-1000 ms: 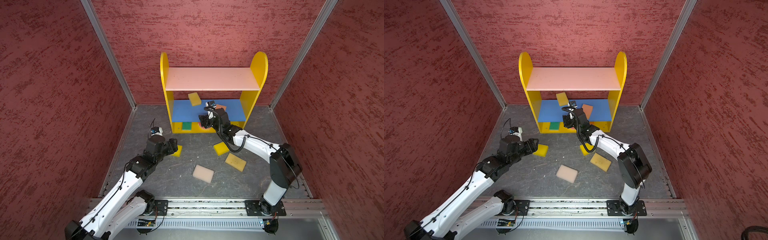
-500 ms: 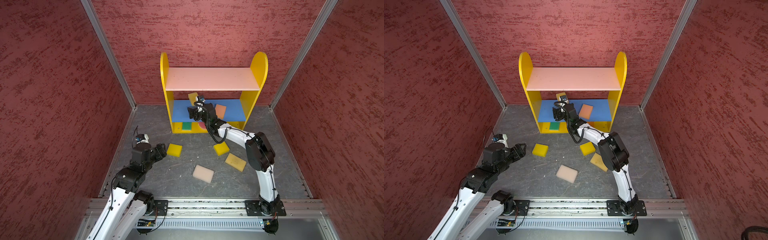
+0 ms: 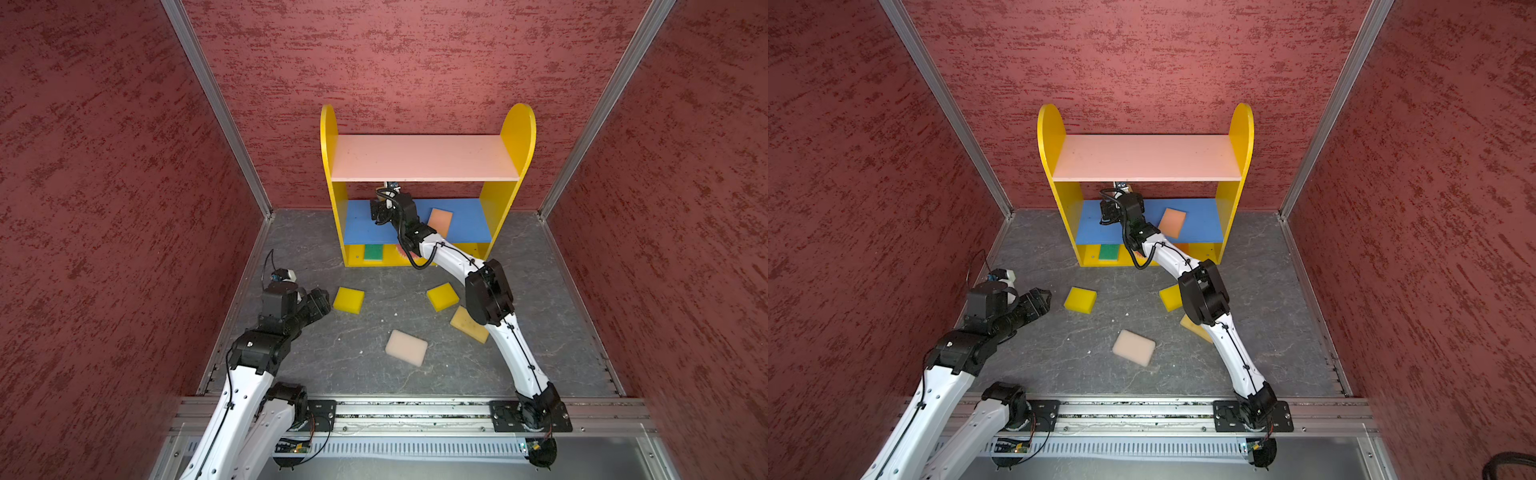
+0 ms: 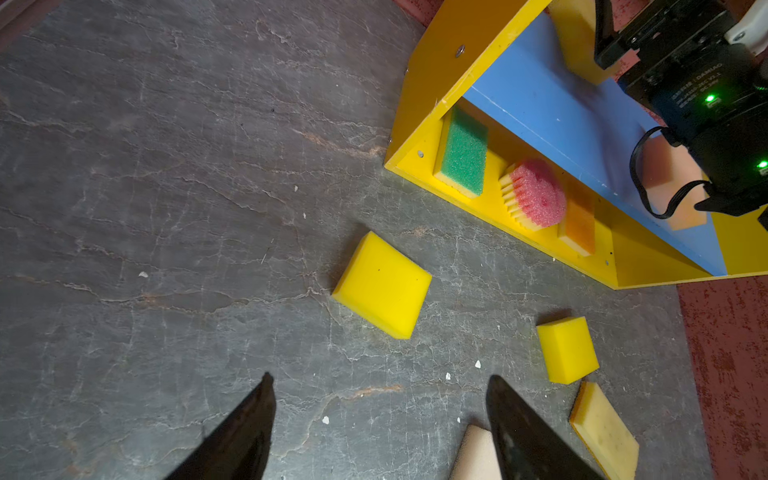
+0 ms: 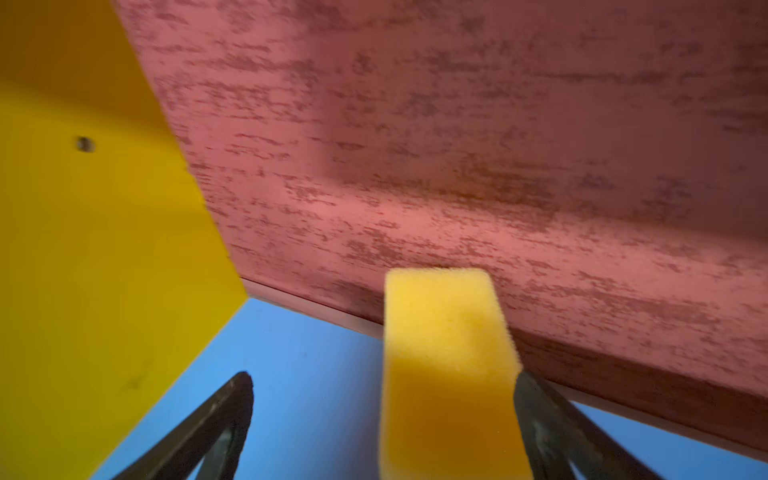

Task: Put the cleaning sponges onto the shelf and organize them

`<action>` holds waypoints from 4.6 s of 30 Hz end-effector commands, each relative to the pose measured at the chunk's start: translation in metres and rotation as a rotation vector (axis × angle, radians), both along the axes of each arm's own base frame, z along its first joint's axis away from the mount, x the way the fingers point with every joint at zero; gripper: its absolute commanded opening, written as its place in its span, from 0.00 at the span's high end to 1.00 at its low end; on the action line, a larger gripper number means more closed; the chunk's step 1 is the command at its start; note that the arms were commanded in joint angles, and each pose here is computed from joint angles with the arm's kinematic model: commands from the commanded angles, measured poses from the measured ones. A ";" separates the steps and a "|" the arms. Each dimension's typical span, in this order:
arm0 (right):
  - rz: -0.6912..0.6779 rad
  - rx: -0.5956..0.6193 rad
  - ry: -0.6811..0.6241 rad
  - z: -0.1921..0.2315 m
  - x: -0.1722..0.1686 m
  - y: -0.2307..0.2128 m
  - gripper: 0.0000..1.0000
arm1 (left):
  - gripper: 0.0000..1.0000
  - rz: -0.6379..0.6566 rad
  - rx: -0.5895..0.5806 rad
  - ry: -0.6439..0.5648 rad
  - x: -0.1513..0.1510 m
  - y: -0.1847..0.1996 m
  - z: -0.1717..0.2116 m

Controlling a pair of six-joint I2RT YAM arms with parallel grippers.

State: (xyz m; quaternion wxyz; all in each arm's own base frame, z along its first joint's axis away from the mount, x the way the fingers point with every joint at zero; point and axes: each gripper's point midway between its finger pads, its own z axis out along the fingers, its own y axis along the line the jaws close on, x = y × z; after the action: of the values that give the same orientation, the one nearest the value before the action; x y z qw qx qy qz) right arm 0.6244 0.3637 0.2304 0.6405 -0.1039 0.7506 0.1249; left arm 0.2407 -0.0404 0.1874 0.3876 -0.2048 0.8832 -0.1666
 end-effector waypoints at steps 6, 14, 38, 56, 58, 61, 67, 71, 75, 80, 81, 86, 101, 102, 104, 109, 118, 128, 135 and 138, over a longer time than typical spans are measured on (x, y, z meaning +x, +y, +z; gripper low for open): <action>-0.057 0.013 0.128 -0.020 0.019 -0.030 0.01 | 0.21 -0.020 -0.016 0.001 0.007 -0.003 -0.003; 0.037 0.018 0.267 -0.047 0.006 -0.017 0.06 | 0.21 -0.016 -0.039 0.010 0.007 -0.006 -0.004; 0.212 0.161 0.332 -0.026 -0.043 0.001 0.90 | 0.20 0.009 -0.043 -0.011 -0.016 0.001 0.006; 0.260 0.545 0.506 0.008 -0.114 -0.003 1.00 | 0.20 0.000 -0.068 -0.046 -0.019 -0.002 0.013; 0.258 0.608 0.519 0.013 -0.119 -0.004 1.00 | 0.20 -0.007 -0.079 -0.054 -0.019 -0.004 0.014; 0.247 0.718 0.536 0.020 -0.121 -0.006 1.00 | 0.20 -0.016 -0.102 -0.061 -0.018 -0.008 0.012; 0.228 0.920 0.591 0.020 -0.131 -0.003 1.00 | 0.20 -0.042 -0.153 -0.080 -0.017 -0.016 0.009; 0.192 0.910 0.608 0.015 -0.139 0.005 0.85 | 0.20 -0.057 -0.160 -0.087 -0.016 -0.019 0.010; 0.184 0.938 0.638 0.007 -0.138 0.009 0.78 | 0.19 -0.077 -0.169 -0.092 -0.014 -0.023 0.013; 0.209 0.973 0.660 0.009 -0.141 0.021 0.56 | 0.19 -0.078 -0.172 -0.091 -0.013 -0.023 0.012; 0.218 0.972 0.661 0.012 -0.143 0.024 0.53 | 0.19 -0.078 -0.174 -0.090 -0.014 -0.023 0.011; 0.226 0.952 0.650 0.021 -0.146 0.025 0.45 | 0.18 -0.069 -0.180 -0.085 -0.016 -0.023 0.005; 0.030 0.475 0.484 0.030 -0.121 -0.016 0.43 | 0.17 -0.066 -0.160 -0.080 -0.026 -0.019 0.007; 0.015 0.445 0.477 0.028 -0.117 -0.019 0.42 | 0.16 -0.064 -0.161 -0.080 -0.027 -0.019 0.006; -0.004 0.382 0.478 0.023 -0.111 -0.021 0.41 | 0.16 -0.063 -0.164 -0.082 -0.027 -0.019 0.006; 0.001 0.265 0.497 0.005 -0.099 -0.014 0.40 | 0.16 -0.063 -0.160 -0.086 -0.027 -0.018 0.010; 0.026 0.176 0.566 -0.033 -0.092 -0.002 0.38 | 0.16 -0.065 -0.171 -0.080 -0.028 -0.020 0.009; 0.054 0.327 0.597 -0.034 -0.104 0.005 0.88 | 0.16 -0.060 -0.174 -0.078 -0.026 -0.019 0.010; -0.020 0.475 0.587 -0.027 -0.118 -0.011 1.00 | 0.15 -0.065 -0.177 -0.069 -0.024 -0.021 0.006; -0.037 0.566 0.574 -0.022 -0.127 -0.009 1.00 | 0.15 -0.067 -0.188 -0.065 -0.022 -0.023 0.004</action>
State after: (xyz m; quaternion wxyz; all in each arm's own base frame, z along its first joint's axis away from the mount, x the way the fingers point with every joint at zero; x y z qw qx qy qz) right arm 0.5015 0.3530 0.1855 0.3938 0.0781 0.8638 0.3044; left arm 0.2144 -0.0617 0.1838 0.3806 -0.2057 0.8635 -0.2590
